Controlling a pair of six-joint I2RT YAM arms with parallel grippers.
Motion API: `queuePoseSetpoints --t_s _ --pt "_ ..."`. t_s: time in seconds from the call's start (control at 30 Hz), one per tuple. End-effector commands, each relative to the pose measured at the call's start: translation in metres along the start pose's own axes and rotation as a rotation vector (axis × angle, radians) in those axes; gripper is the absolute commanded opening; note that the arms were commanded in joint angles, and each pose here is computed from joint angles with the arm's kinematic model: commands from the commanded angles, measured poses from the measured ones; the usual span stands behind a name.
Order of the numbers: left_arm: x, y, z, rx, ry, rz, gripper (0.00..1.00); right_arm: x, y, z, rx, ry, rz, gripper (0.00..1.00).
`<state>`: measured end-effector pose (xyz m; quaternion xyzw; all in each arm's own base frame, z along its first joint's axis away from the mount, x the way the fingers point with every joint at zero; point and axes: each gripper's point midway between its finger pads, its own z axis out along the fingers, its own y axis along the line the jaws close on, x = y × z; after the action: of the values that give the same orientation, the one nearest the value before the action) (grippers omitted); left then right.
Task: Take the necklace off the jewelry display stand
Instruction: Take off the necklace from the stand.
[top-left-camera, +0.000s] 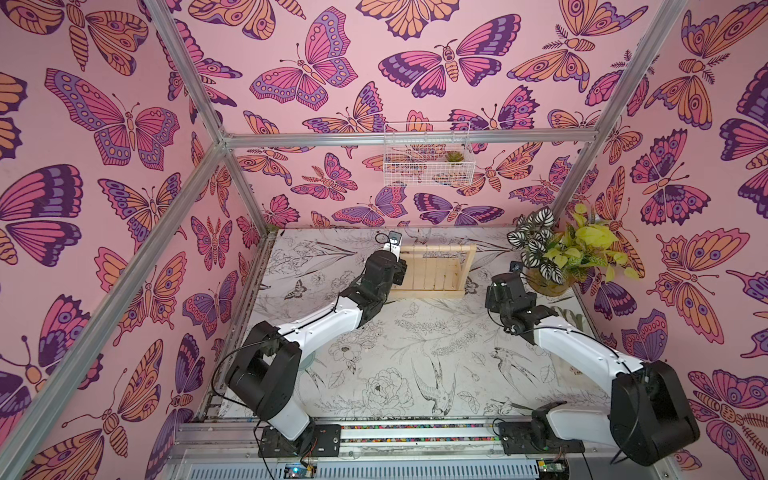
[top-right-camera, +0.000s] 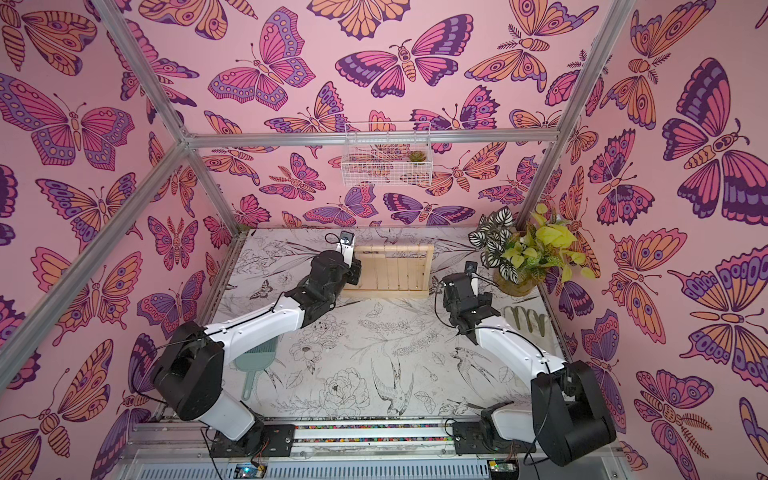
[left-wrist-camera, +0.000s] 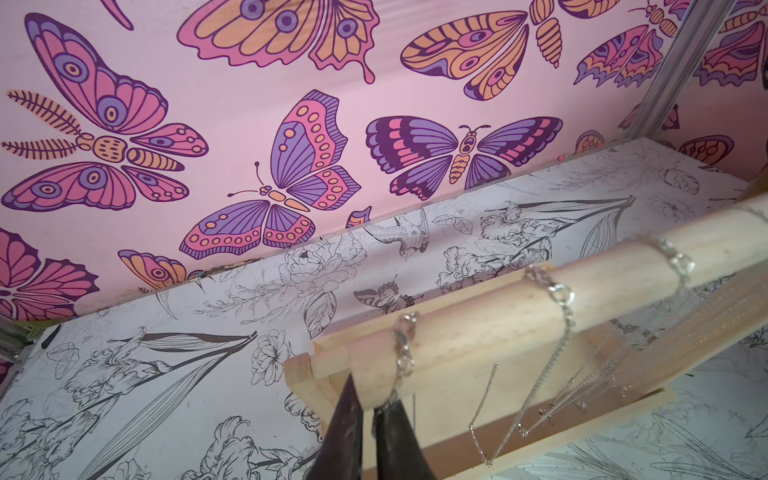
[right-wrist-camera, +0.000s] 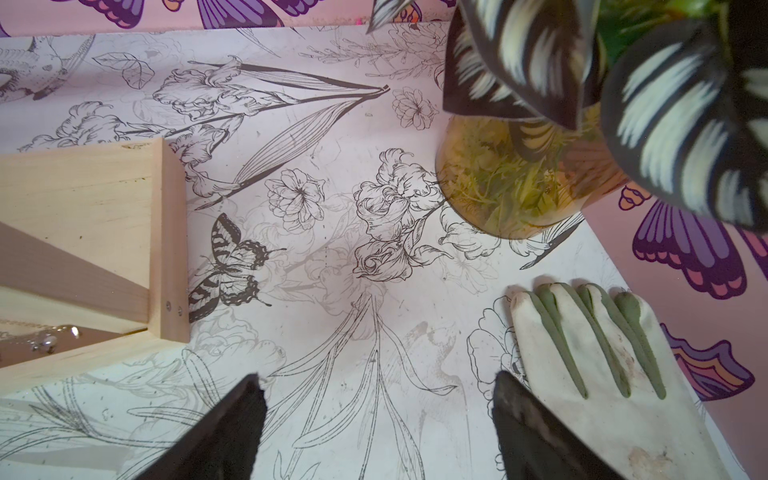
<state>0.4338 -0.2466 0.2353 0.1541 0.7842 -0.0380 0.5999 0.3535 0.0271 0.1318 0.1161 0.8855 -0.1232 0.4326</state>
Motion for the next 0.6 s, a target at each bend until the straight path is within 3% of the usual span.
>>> queuePoseSetpoints --t_s 0.0,0.57 --pt "-0.0087 0.0041 -0.0046 -0.017 -0.027 0.002 0.10 0.0018 -0.0028 0.0013 0.008 0.002 0.011 0.88" --pt "-0.0106 0.0134 -0.0135 -0.051 -0.035 0.040 0.05 0.0018 -0.0030 0.0015 0.011 0.003 0.013 0.88"
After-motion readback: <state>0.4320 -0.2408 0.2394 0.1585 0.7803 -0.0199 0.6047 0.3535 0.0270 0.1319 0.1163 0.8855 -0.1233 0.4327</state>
